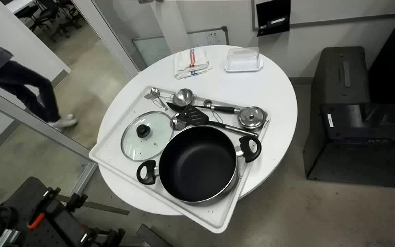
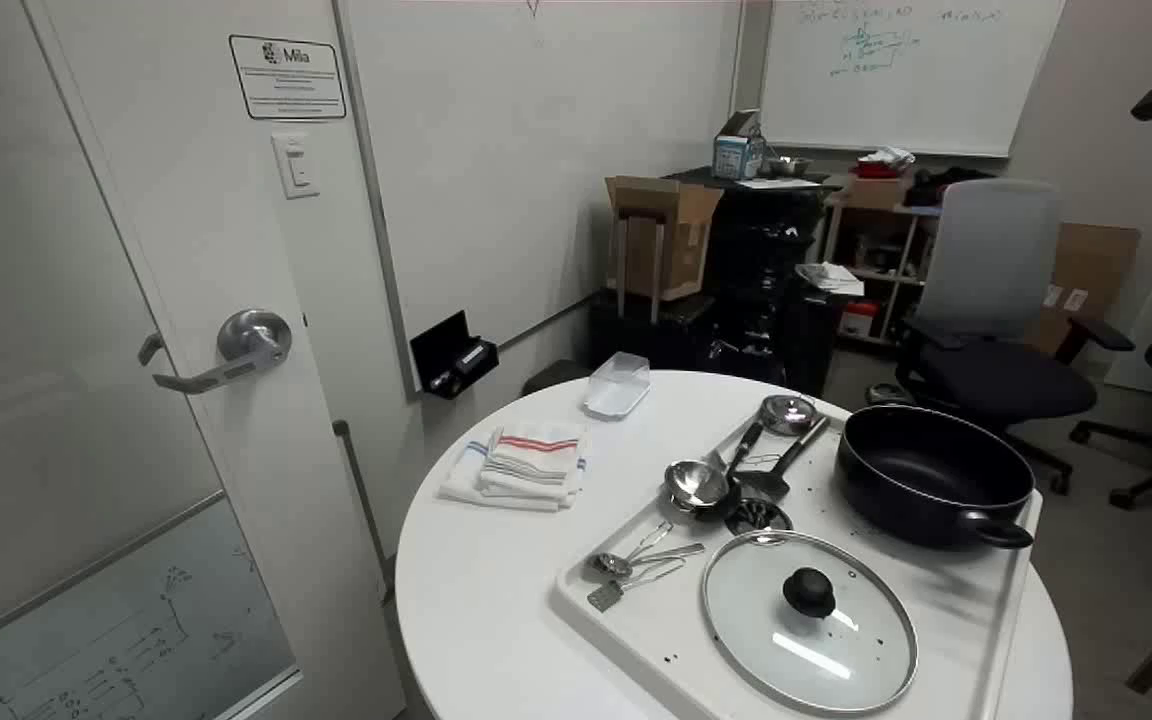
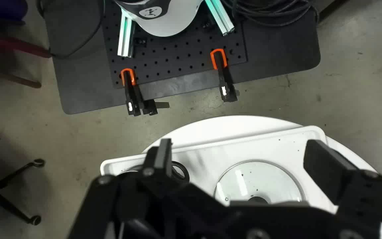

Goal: Place the lid on the pot

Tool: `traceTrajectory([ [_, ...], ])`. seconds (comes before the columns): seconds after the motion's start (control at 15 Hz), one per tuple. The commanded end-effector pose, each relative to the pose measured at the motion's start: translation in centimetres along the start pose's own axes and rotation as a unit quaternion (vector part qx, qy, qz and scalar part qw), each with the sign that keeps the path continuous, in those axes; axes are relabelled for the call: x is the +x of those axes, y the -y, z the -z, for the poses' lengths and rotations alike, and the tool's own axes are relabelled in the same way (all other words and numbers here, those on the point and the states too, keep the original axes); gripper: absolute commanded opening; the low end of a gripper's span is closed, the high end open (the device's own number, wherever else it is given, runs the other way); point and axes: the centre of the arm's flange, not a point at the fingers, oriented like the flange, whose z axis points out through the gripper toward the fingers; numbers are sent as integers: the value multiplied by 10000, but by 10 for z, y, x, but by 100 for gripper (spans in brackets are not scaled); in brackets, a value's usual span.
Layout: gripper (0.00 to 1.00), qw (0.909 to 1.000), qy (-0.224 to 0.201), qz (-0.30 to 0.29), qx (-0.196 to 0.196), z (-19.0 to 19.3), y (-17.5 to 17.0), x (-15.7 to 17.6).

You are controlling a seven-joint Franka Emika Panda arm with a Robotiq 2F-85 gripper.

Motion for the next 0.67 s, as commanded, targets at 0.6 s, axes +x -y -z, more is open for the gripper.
traceTrajectory([
  [0.6, 100, 10000, 10, -33, 3, -1, 1, 3],
])
